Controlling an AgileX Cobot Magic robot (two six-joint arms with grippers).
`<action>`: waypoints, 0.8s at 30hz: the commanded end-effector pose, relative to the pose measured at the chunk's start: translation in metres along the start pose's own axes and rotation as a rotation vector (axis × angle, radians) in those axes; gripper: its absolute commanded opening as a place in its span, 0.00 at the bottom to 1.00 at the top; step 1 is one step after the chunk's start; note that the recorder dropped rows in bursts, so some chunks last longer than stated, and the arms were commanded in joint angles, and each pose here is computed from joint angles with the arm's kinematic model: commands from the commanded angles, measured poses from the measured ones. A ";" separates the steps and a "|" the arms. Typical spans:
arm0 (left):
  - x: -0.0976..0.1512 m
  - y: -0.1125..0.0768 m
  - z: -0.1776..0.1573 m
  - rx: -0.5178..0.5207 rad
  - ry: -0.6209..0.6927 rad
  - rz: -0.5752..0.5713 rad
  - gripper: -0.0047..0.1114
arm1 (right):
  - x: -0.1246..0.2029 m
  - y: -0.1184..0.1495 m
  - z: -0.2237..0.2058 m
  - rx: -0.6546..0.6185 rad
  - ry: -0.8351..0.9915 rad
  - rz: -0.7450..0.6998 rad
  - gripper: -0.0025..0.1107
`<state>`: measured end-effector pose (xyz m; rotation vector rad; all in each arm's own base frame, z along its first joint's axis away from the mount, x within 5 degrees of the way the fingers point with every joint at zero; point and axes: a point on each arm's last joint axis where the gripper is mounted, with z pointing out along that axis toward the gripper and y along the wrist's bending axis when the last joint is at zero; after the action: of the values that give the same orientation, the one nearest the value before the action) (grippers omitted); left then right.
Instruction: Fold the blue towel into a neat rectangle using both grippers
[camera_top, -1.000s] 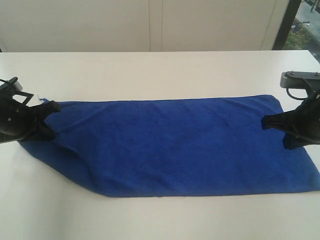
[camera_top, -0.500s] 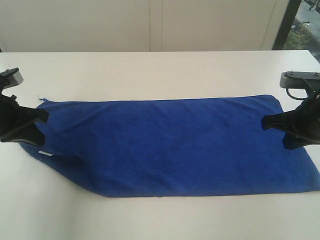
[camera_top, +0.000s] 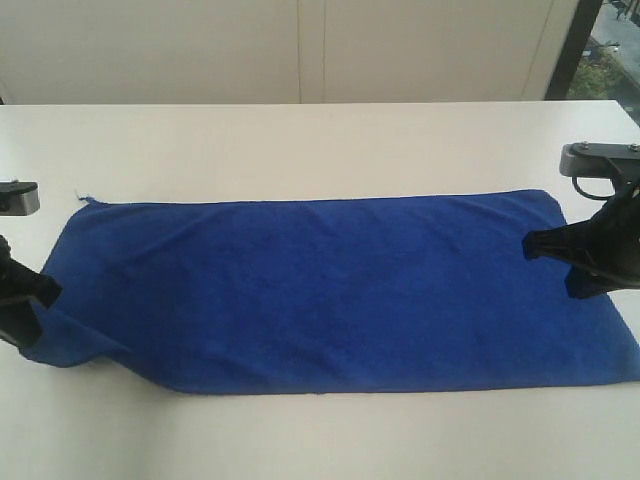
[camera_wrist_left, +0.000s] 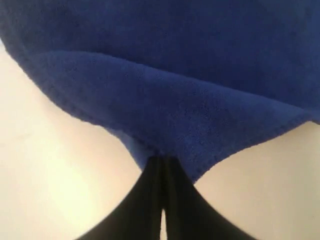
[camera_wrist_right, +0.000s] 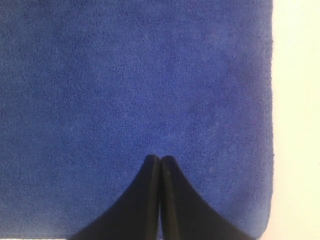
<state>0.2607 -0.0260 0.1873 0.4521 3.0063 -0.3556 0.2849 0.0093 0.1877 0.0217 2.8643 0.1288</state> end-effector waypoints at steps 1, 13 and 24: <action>0.005 0.000 -0.001 0.001 0.029 -0.001 0.04 | -0.003 -0.001 -0.004 0.002 -0.018 -0.008 0.02; 0.008 0.006 -0.001 -0.059 0.066 0.052 0.04 | -0.002 -0.001 -0.004 0.002 -0.017 -0.008 0.02; 0.006 0.007 -0.001 -0.069 0.045 0.053 0.16 | -0.003 -0.001 -0.004 0.002 -0.019 -0.008 0.02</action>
<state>0.2596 -0.0187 0.1857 0.5496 3.0225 -0.2341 0.2849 0.0093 0.1877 0.0217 2.8643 0.1288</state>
